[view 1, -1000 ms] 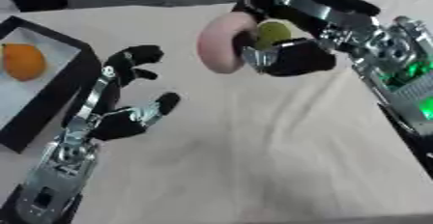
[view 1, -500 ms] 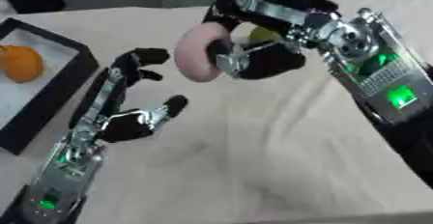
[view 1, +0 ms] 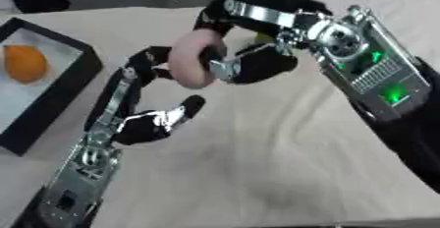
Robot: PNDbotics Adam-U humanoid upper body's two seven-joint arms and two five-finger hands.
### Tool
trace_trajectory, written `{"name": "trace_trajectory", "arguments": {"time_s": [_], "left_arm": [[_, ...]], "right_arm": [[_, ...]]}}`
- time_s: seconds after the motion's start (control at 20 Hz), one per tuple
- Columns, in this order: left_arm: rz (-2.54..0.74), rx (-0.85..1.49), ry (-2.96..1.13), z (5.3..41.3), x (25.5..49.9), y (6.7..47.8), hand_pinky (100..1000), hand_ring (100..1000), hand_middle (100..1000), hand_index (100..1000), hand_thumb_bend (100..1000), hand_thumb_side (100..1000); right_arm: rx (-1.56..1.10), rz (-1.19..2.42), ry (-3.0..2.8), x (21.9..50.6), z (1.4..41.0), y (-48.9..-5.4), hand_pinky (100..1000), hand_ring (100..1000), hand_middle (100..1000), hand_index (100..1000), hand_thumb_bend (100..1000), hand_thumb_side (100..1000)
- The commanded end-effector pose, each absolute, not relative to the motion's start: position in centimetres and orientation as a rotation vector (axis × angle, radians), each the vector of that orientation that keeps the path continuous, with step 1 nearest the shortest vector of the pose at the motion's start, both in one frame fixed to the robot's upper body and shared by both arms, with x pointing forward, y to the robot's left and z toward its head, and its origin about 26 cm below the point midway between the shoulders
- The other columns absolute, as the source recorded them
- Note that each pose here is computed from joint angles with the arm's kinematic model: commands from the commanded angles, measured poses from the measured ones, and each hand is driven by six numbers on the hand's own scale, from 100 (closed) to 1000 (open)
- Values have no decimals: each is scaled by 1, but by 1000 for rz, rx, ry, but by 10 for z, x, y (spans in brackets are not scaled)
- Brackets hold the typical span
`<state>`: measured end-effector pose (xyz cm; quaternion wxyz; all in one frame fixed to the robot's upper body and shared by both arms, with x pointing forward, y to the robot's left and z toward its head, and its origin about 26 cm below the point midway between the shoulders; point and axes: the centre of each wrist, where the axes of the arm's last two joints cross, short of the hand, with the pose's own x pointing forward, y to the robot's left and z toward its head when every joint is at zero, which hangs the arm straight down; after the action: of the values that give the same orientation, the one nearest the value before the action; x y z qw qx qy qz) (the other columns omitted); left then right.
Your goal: Pick up the objects with one hand, pass them to the other hand, and then place them into the box on the other side of the table.
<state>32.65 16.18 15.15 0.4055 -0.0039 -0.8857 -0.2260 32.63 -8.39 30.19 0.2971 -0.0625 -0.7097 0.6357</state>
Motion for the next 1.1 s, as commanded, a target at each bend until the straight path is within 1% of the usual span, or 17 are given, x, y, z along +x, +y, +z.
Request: {"name": "trace_trajectory", "arguments": {"time_s": [0.05, 0.3, 0.4, 0.5, 0.55, 0.7, 0.75, 0.85, 1.05, 1.1], "left_arm": [[-539, -16, -2263, 159, 326, 158, 688, 801, 706, 800, 581, 421], [-490, -41, -2286, 161, 325, 153, 677, 783, 679, 780, 557, 393], [-478, -48, -2293, 161, 325, 152, 674, 779, 671, 772, 542, 398], [-470, -50, -2299, 161, 325, 151, 668, 773, 654, 762, 512, 408], [-467, -51, -2301, 161, 325, 151, 663, 768, 636, 752, 480, 419], [-453, -52, -2301, 160, 325, 150, 654, 760, 617, 737, 424, 442], [-447, -51, -2300, 160, 325, 150, 644, 752, 605, 724, 360, 452], [-431, -47, -2294, 159, 326, 150, 626, 736, 585, 704, 277, 456], [-404, -30, -2274, 159, 326, 148, 598, 692, 527, 643, 100, 383], [-400, -29, -2271, 159, 327, 148, 590, 680, 508, 620, 100, 364]], "right_arm": [[-178, 1705, -1911, 323, 310, -83, 790, 719, 600, 623, 100, 100], [-172, 1715, -1905, 322, 310, -83, 790, 718, 599, 623, 100, 100], [-171, 1720, -1901, 322, 310, -83, 790, 718, 600, 623, 100, 100], [-169, 1725, -1896, 322, 309, -83, 790, 718, 600, 623, 100, 100], [-169, 1727, -1893, 322, 309, -83, 790, 718, 600, 623, 100, 100], [-165, 1736, -1882, 323, 308, -84, 790, 718, 600, 623, 100, 100], [-164, 1738, -1879, 323, 307, -84, 789, 718, 599, 623, 100, 100], [-161, 1741, -1875, 323, 307, -84, 789, 718, 599, 623, 100, 100], [-147, 1745, -1874, 322, 307, -84, 789, 719, 600, 624, 100, 100], [-144, 1749, -1873, 322, 307, -84, 790, 719, 601, 626, 100, 100]]}}
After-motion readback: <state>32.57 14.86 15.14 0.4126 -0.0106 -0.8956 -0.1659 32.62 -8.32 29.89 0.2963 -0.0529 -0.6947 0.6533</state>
